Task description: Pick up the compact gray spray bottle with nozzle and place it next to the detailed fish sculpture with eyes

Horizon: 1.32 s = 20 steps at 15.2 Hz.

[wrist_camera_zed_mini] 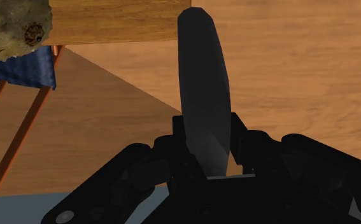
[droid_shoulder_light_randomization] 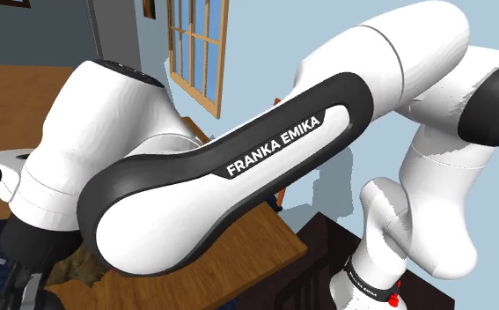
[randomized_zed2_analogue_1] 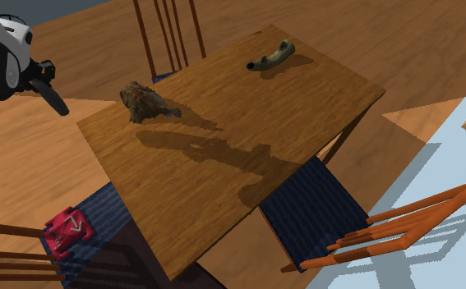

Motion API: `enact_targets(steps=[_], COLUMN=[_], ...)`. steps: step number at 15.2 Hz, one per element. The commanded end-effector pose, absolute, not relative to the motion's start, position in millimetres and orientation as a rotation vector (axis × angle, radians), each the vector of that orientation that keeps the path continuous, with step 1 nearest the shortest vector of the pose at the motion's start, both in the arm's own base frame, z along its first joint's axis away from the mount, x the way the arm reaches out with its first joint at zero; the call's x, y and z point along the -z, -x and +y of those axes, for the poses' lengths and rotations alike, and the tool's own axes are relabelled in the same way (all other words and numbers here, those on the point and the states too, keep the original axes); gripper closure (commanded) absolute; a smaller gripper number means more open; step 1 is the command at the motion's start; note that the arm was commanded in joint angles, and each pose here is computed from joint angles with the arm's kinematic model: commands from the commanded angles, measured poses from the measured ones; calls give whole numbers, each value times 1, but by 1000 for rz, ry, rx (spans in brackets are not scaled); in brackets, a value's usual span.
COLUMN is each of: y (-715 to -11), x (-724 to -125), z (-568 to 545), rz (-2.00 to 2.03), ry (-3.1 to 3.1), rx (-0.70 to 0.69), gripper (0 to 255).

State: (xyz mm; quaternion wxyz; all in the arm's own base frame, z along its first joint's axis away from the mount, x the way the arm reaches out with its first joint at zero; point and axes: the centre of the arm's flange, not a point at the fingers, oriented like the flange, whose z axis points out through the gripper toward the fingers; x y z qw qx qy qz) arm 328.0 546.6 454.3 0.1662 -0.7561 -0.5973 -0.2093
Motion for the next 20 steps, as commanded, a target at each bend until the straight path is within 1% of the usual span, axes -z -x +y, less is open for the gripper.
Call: enact_targets(steps=[1,20], y=[-329,-329], x=[-444,-344], z=[546,546], rz=[-1701,-1701], ry=[2153,2153], rx=[597,597], gripper=[255,255])
